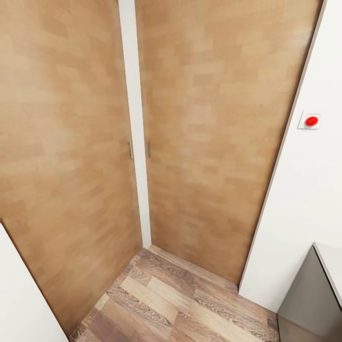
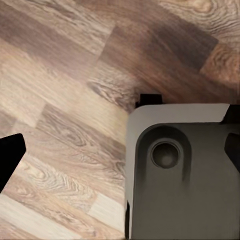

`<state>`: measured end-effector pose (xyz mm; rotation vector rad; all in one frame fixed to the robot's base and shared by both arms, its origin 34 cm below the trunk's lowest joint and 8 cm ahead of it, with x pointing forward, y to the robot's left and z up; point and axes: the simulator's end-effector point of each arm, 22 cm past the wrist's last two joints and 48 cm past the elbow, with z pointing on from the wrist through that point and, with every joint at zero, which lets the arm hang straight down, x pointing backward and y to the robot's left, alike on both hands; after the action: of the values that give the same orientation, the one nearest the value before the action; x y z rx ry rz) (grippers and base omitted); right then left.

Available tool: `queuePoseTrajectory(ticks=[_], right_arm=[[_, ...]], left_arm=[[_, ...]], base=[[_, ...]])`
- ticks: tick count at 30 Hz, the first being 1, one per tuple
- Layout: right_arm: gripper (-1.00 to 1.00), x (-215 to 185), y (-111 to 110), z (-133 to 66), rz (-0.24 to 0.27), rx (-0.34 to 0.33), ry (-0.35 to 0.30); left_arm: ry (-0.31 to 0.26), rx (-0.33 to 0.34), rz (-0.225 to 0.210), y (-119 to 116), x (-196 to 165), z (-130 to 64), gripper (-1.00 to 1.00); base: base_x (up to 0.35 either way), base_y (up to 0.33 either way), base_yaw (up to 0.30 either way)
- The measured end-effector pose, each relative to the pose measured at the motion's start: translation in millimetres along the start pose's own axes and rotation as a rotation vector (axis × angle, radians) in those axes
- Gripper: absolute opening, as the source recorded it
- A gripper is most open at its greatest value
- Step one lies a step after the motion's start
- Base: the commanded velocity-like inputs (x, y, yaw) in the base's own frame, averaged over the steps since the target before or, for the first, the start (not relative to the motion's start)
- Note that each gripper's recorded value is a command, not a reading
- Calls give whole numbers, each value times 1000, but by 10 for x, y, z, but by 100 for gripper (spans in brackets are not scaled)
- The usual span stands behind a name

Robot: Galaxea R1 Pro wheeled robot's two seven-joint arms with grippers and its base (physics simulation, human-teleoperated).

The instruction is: Put all the toys in the child's room - the three board games (two on the bed and one on the table), the two jigsaw puzzles on the table, and the tennis ball on the table - inside the toy box on the table in the child's room.

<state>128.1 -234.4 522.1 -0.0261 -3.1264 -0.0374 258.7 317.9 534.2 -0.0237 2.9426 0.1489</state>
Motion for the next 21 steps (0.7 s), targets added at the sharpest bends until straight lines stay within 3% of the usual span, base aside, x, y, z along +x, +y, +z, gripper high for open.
queuePoseTrajectory(ticks=[7, 21], right_arm=[[100, 9, -4, -93, 2, 0, -1], [100, -49, 142, -269, -5, -18, -31]], left_arm=[[-39, -43, -9, 200, -529, -74, 100], [-92, -61, -24, 295, -1303, -289, 100]], base=[[0, 0, 0], [0, 0, 0]])
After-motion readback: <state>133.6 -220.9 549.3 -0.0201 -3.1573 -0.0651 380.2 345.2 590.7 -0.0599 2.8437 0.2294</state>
